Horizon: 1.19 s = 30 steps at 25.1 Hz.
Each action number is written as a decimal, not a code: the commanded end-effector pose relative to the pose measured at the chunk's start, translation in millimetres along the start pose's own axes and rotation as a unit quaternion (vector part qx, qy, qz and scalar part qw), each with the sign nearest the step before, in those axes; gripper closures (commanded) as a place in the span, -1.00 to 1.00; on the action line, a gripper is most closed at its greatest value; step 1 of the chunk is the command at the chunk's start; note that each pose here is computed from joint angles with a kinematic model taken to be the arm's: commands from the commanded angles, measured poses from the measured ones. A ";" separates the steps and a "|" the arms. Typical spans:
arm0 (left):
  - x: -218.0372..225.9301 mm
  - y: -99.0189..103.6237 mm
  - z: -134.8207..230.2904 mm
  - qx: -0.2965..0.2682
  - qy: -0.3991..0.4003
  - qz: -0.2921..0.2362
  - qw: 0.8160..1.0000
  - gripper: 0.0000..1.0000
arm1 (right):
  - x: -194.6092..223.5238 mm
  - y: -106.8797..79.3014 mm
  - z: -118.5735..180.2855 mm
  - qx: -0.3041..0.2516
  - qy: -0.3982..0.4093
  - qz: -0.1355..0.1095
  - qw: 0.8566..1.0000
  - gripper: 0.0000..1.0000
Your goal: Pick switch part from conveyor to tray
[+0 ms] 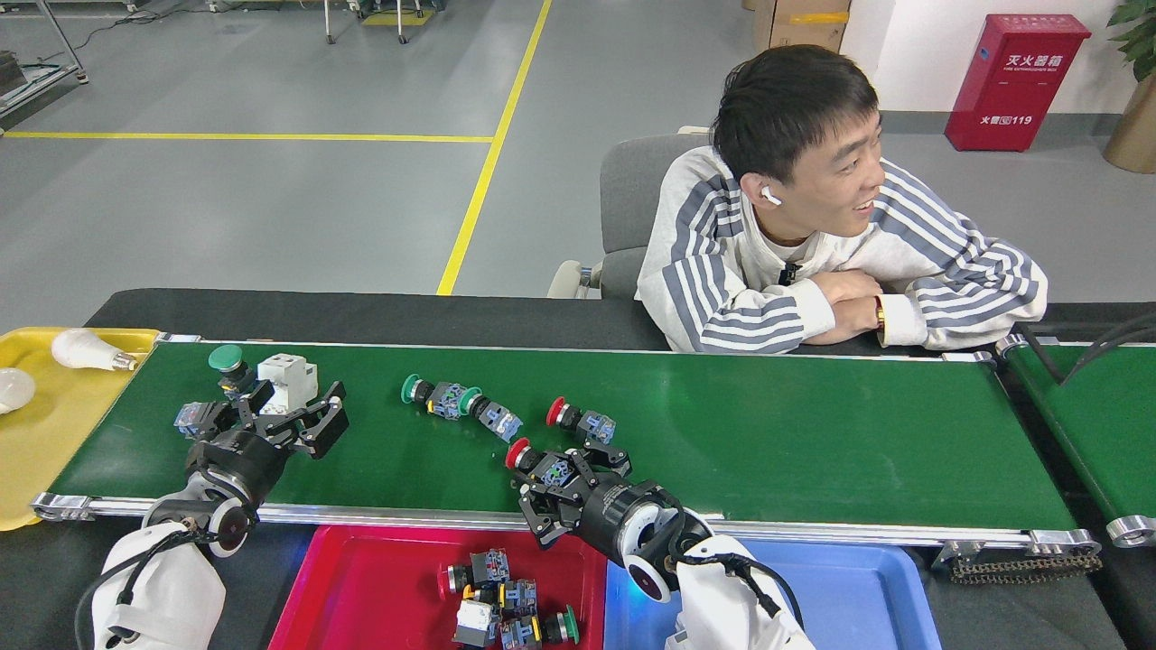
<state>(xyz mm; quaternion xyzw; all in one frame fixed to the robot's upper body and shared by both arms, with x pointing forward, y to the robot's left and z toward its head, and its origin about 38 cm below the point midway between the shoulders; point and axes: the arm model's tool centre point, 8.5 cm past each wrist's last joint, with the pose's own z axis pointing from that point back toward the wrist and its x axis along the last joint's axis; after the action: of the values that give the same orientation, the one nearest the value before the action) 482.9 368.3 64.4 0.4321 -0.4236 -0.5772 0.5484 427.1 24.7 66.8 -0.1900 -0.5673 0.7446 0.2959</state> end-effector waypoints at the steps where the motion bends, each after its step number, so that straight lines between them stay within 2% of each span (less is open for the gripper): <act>1: -24.1 15.6 -0.5 0.019 0.056 -0.008 0.998 -0.99 | 21.0 -25.8 1.4 -0.034 -0.052 0.022 0.998 0.87; 3: -42.3 9.7 3.2 0.014 0.092 -0.013 0.996 -0.98 | 54.9 -26.7 9.8 -0.050 -0.107 0.038 0.992 0.86; 4: -47.5 8.3 4.2 0.013 0.100 -0.013 0.995 -0.98 | 65.3 -25.0 13.0 -0.053 -0.125 0.043 0.990 0.77; 5: -54.4 5.7 6.1 0.010 0.108 -0.014 0.994 -0.98 | 79.5 -22.1 17.5 -0.056 -0.150 0.049 0.986 0.28; 6: -61.0 5.0 7.4 0.007 0.114 -0.016 0.993 -0.97 | 93.2 -16.2 22.8 -0.058 -0.173 0.048 0.982 -0.82; 7: -63.0 4.3 7.4 0.006 0.116 -0.016 0.993 -0.96 | 101.0 -13.8 27.1 -0.064 -0.189 0.045 0.979 -1.00; 10: -78.8 -3.3 10.9 -0.001 0.147 -0.017 0.989 -0.81 | 116.9 -14.4 36.5 -0.076 -0.238 0.053 0.967 -1.00; 12: -86.6 -10.5 13.6 -0.005 0.170 -0.016 0.985 -0.69 | 116.8 -21.4 38.5 -0.087 -0.238 0.056 0.966 -1.00; 15: -107.1 -19.9 22.3 -0.016 0.207 -0.017 0.978 -0.61 | 104.7 -28.2 42.0 -0.101 -0.222 0.045 0.969 -1.00; 18: -125.0 -21.4 31.1 -0.019 0.239 -0.018 0.971 -0.51 | 66.7 -36.3 55.6 -0.132 -0.155 0.005 0.979 -0.99; 19: -131.7 -22.3 35.1 -0.019 0.248 -0.014 0.968 -0.42 | 42.4 -38.3 66.9 -0.148 -0.106 -0.015 0.983 -0.99; 20: -136.8 -23.9 38.5 -0.017 0.255 -0.010 0.967 -0.31 | 8.6 -33.7 82.7 -0.161 -0.040 -0.045 0.985 -0.99; 21: -137.9 -24.7 39.7 -0.013 0.255 -0.009 0.967 -0.21 | -11.8 -28.4 93.1 -0.165 -0.002 -0.062 0.984 -0.99; 23: -137.0 -26.7 41.3 0.000 0.248 -0.014 0.969 0.19 | -62.7 -11.4 124.6 -0.177 0.081 -0.101 0.976 -0.99; 24: -135.0 -30.3 42.0 0.001 0.236 -0.013 0.972 0.47 | -85.0 1.4 144.9 -0.182 0.121 -0.123 0.968 -0.99; 25: -131.9 -33.9 42.3 0.001 0.223 -0.009 0.975 0.62 | -98.3 10.1 159.3 -0.186 0.144 -0.138 0.962 -0.99; 27: -127.8 -47.1 47.1 -0.002 0.209 0.008 0.978 0.78 | -129.5 20.7 193.4 -0.197 0.190 -0.152 0.950 -0.99; 30: -122.6 -61.7 56.2 0.001 0.203 0.013 0.979 0.84 | -159.0 36.3 234.2 -0.199 0.243 -0.162 0.936 -0.99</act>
<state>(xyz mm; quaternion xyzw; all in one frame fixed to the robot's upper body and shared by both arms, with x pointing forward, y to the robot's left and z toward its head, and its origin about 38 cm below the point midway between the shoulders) 417.4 497.6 26.7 0.5398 -0.3005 -0.4650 0.6341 393.2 -242.8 82.2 -0.3084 -0.6359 0.5045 0.4959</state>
